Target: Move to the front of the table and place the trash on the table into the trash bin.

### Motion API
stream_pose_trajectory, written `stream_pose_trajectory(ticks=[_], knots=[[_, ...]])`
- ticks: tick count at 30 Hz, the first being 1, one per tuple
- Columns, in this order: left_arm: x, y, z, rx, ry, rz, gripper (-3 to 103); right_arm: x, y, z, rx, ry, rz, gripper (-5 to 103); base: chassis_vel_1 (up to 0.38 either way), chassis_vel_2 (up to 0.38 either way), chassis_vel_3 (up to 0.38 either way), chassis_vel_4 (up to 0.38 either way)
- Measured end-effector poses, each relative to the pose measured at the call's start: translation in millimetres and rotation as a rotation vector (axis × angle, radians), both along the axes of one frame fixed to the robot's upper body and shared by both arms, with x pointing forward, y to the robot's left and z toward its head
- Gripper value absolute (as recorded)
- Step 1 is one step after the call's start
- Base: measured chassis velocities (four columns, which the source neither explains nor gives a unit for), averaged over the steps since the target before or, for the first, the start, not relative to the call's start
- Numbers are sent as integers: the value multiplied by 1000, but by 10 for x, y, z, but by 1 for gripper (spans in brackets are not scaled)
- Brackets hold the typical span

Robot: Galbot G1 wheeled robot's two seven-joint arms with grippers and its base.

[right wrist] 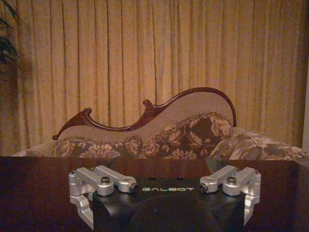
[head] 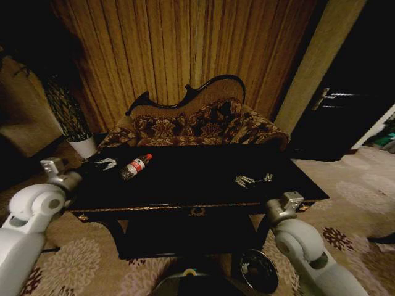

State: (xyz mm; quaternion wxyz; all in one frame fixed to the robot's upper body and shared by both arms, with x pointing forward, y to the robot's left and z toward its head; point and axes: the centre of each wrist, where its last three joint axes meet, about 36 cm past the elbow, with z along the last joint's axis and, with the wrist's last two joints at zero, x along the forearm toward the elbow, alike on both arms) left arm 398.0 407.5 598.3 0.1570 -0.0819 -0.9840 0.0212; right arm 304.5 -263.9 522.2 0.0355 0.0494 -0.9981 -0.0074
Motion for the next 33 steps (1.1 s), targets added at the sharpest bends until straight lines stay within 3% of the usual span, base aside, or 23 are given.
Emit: stream_pose_trajectory(ticks=[4,10,14,33], knots=[[165,-23,57,24,31,-37,100,28,4,-35,10,-2,-6,100,0,0,0,0],[311,-166,130,7,62,-99,100,40,-6,-22,4,-10,-5,100,0,0,0,0],[361,-242,109,18,116,-113,100,52,-42,-1,-5,-18,-15,100,0,0,0,0],[440,-281,-96,-17,170,-132,100,57,-87,-20,-11,-36,-45,100,0,0,0,0]])
